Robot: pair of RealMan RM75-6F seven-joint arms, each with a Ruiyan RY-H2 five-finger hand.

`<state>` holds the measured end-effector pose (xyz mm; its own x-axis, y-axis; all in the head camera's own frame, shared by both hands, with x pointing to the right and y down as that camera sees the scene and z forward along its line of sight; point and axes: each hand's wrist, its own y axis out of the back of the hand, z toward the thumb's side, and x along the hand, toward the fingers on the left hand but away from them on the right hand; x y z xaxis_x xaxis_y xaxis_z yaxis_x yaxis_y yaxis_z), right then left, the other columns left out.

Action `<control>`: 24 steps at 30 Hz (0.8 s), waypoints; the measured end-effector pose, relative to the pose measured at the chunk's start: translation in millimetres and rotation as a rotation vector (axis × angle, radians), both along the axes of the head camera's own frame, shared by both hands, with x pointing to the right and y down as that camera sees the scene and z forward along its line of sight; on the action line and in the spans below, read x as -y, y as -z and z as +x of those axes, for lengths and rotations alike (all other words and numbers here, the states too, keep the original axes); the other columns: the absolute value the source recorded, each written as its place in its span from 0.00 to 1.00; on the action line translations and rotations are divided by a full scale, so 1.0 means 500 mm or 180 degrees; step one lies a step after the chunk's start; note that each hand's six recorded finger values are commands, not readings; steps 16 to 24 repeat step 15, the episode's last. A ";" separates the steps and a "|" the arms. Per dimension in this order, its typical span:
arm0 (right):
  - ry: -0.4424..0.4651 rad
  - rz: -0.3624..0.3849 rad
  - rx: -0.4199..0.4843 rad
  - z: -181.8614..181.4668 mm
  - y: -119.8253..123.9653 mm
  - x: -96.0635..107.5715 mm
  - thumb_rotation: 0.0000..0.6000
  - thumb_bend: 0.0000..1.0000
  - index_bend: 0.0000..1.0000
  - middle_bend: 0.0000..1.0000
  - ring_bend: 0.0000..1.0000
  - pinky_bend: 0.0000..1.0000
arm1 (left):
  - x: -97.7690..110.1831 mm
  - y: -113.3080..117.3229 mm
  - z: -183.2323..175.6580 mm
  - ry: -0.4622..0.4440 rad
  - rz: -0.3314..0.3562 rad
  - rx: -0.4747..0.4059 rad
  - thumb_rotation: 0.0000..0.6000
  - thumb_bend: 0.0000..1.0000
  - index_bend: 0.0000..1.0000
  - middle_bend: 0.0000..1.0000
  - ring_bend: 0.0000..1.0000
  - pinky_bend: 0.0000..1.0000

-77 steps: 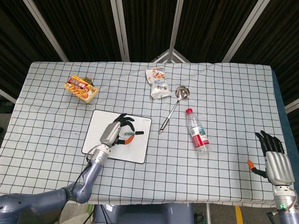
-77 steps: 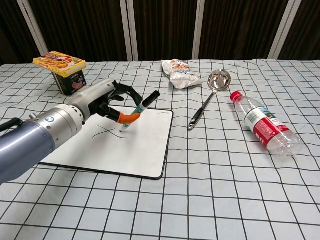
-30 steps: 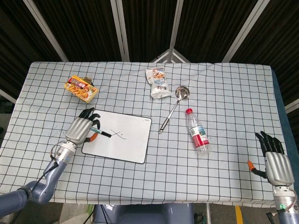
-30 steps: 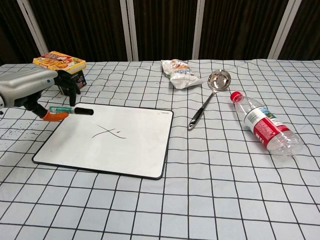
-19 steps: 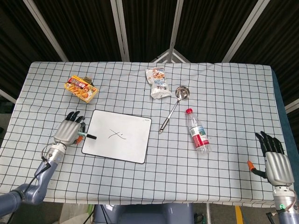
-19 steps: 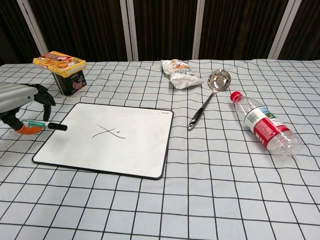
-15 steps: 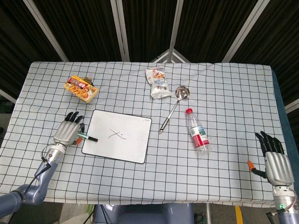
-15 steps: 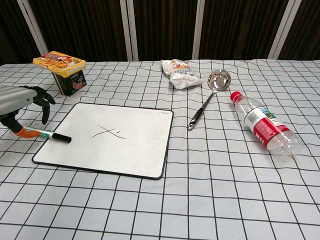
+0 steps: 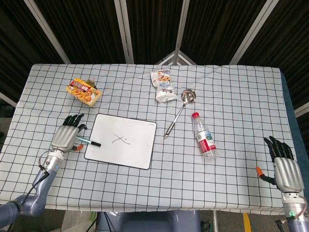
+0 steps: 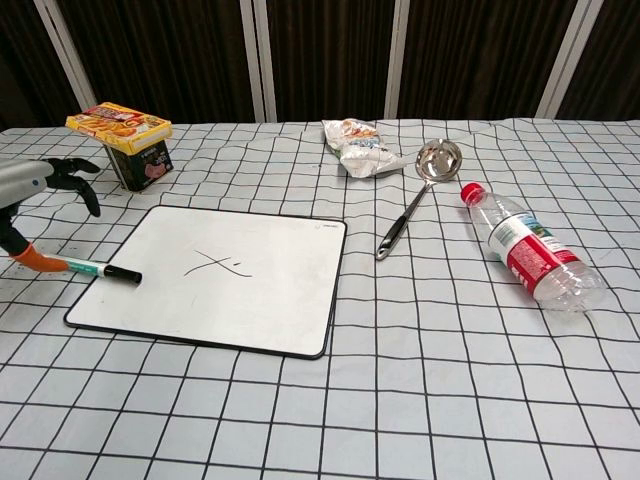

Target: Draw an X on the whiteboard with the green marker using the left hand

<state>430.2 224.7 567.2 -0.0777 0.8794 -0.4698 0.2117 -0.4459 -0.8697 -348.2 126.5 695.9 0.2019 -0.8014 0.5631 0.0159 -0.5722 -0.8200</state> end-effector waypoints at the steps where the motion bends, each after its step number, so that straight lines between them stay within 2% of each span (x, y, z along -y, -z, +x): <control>1: 0.0006 -0.0002 -0.0009 0.001 0.000 0.000 1.00 0.31 0.00 0.00 0.00 0.00 | -0.001 0.008 -0.002 0.0038 0.0027 -0.0041 1.00 0.17 0.06 0.00 0.00 0.00; 4: 0.0025 -0.0003 -0.0031 0.002 0.001 0.000 1.00 0.31 0.00 0.00 0.00 0.00 | -0.014 0.047 -0.016 0.0158 0.0149 -0.0173 1.00 0.13 0.01 0.00 0.00 0.00; 8: 0.0082 0.0035 -0.0082 0.002 0.004 0.003 1.00 0.31 0.00 0.00 0.00 0.00 | -0.046 0.121 -0.063 0.0253 0.0365 -0.0230 1.00 0.12 0.00 0.00 0.00 0.00; 12: 0.0194 0.0094 -0.0174 -0.002 0.007 0.005 1.00 0.31 0.00 0.00 0.00 0.00 | -0.095 0.203 -0.135 0.0388 0.0512 -0.0161 1.00 0.11 0.00 0.00 0.00 0.00; 15: 0.0265 0.0128 -0.0218 -0.008 0.006 0.003 1.00 0.31 0.00 0.00 0.00 0.00 | -0.130 0.243 -0.183 0.0463 0.0574 -0.0050 1.00 0.11 0.00 0.00 0.00 0.00; 24: 0.0265 0.0128 -0.0218 -0.008 0.006 0.003 1.00 0.31 0.00 0.00 0.00 0.00 | -0.130 0.243 -0.183 0.0463 0.0574 -0.0050 1.00 0.11 0.00 0.00 0.00 0.00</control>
